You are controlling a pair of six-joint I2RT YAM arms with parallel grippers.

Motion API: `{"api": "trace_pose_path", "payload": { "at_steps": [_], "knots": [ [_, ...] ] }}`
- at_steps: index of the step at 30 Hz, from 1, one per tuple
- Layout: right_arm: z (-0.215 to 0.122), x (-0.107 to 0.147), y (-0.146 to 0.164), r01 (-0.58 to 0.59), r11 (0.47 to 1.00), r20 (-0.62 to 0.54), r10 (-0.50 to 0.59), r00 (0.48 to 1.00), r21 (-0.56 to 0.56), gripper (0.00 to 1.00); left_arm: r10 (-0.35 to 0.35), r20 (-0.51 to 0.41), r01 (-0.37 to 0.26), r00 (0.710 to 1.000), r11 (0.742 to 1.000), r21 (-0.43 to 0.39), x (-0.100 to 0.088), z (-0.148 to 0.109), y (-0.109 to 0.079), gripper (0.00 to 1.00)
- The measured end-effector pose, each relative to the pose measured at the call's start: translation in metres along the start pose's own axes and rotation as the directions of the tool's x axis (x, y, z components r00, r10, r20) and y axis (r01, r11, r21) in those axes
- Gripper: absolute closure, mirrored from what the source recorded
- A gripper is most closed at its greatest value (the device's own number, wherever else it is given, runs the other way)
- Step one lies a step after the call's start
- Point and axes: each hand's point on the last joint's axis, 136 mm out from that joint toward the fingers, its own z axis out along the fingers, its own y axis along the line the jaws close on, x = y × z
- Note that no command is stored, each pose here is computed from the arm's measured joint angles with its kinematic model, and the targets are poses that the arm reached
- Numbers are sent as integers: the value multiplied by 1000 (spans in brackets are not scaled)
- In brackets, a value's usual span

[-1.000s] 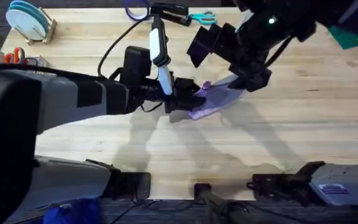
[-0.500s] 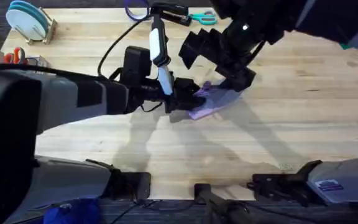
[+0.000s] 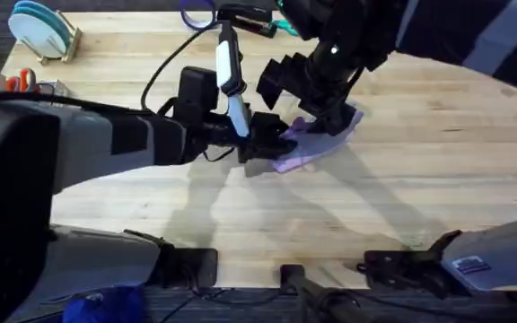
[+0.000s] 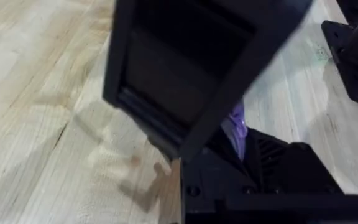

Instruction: Unzip the bag, pick up the pens from the table one at a time and place them inside, then zip the bag closed.

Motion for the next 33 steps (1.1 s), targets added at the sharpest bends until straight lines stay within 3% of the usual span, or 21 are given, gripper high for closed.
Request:
{"api": "trace_pose_path", "payload": {
  "at_steps": [3,7,14,22,23,25,26,33],
  "knots": [
    [0,0,0,0,1000,0,0,1000,-1,191,0,0,0,1000,1000,0,0,0,0,959],
    [0,0,0,-5,1000,0,5,1000,-2,400,0,0,0,1000,1000,0,0,0,0,959],
    [0,0,0,-8,1000,0,8,1000,-1,505,0,0,0,1000,1000,0,0,0,0,959],
    [2,2,-5,-7,1000,-13,8,1000,23,536,0,0,0,1000,1000,0,0,0,0,959],
    [3,3,-6,-7,1000,-14,8,1000,29,602,0,0,0,1000,1000,0,0,0,0,959],
    [6,3,-8,-9,999,-17,10,1000,47,896,-1,-1,1,1000,1000,-1,0,0,0,959],
    [7,3,-8,-12,999,-17,13,1000,48,946,-3,-2,3,1000,1000,-1,1,0,0,959],
    [8,3,-8,-12,999,-16,13,1000,50,969,-4,-3,4,1000,1000,-1,1,0,0,959]
  ]
}}
